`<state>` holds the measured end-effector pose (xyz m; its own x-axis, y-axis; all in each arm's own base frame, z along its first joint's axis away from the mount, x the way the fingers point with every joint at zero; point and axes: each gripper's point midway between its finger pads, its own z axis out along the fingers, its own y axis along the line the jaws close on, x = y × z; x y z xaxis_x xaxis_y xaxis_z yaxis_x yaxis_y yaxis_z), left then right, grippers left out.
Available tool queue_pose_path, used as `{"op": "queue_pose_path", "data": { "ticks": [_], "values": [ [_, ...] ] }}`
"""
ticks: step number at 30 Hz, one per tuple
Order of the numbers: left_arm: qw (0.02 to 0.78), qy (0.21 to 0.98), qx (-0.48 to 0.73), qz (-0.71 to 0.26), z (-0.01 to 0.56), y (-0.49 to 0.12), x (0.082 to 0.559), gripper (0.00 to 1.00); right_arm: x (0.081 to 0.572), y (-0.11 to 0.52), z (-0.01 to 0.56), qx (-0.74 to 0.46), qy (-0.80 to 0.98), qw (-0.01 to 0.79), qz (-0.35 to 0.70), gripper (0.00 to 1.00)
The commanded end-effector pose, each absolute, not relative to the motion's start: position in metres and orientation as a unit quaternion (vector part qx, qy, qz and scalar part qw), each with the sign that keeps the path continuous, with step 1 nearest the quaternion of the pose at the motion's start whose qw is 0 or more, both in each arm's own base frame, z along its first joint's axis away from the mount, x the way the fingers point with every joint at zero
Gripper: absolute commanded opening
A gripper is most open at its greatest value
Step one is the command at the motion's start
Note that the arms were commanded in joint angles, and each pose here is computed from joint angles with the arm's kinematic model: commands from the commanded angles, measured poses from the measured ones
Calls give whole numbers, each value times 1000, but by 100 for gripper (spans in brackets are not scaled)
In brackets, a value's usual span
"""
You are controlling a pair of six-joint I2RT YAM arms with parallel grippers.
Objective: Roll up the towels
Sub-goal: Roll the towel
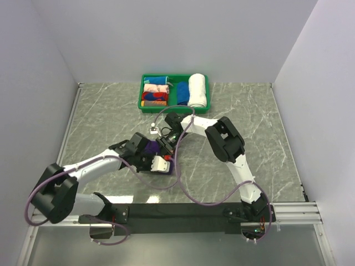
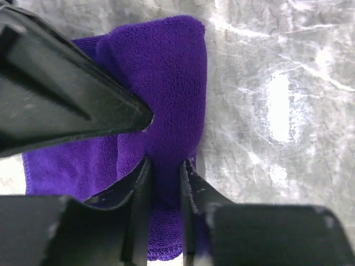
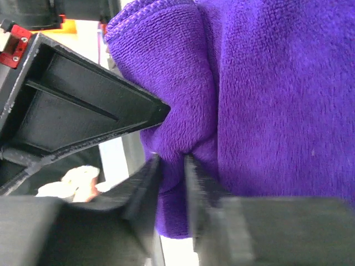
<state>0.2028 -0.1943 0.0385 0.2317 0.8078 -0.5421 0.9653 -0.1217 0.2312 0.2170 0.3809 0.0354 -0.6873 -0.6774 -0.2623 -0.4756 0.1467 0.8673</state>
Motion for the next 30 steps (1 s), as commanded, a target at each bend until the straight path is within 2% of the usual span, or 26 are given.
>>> {"op": "queue_pose_path", "data": {
  "ticks": [1, 4, 5, 8, 12, 13, 17, 20, 25, 26, 28, 30],
  "values": [
    [149, 629, 736, -201, 6, -173, 156, 20, 245, 340, -10, 410, -832, 47, -371, 36],
    [127, 626, 735, -226, 6, -176, 148, 13, 265, 337, 31, 419, -834, 0, -359, 58],
    [105, 626, 737, -234, 5, -172, 141, 10, 274, 332, 40, 417, -836, -16, -355, 60],
    [53, 628, 734, -254, 4, -169, 133, 10, 298, 318, 78, 427, -835, -95, -334, 61],
    [12, 643, 712, -282, 14, -177, 136, 11, 324, 257, 129, 402, -837, -231, -291, 62],
    [21, 648, 706, -285, 20, -185, 149, 12, 326, 247, 135, 405, -835, -249, -278, 62],
    [-35, 682, 660, -312, 16, -192, 162, 17, 327, 184, 147, 395, -851, -308, -161, 60],
    [-56, 698, 630, -336, 16, -197, 179, 18, 307, 146, 143, 401, -853, -312, -123, 60],
    [-96, 720, 590, -353, 6, -192, 206, 22, 264, 125, 132, 420, -851, -296, -110, 56],
    [-117, 723, 578, -358, -5, -190, 207, 23, 259, 123, 126, 424, -851, -291, -107, 56],
    [-111, 730, 566, -366, -8, -193, 223, 24, 250, 122, 110, 432, -853, -274, -104, 56],
    [-125, 736, 547, -378, -16, -191, 227, 24, 246, 145, 111, 463, -837, -269, -112, 57]
  ]
}}
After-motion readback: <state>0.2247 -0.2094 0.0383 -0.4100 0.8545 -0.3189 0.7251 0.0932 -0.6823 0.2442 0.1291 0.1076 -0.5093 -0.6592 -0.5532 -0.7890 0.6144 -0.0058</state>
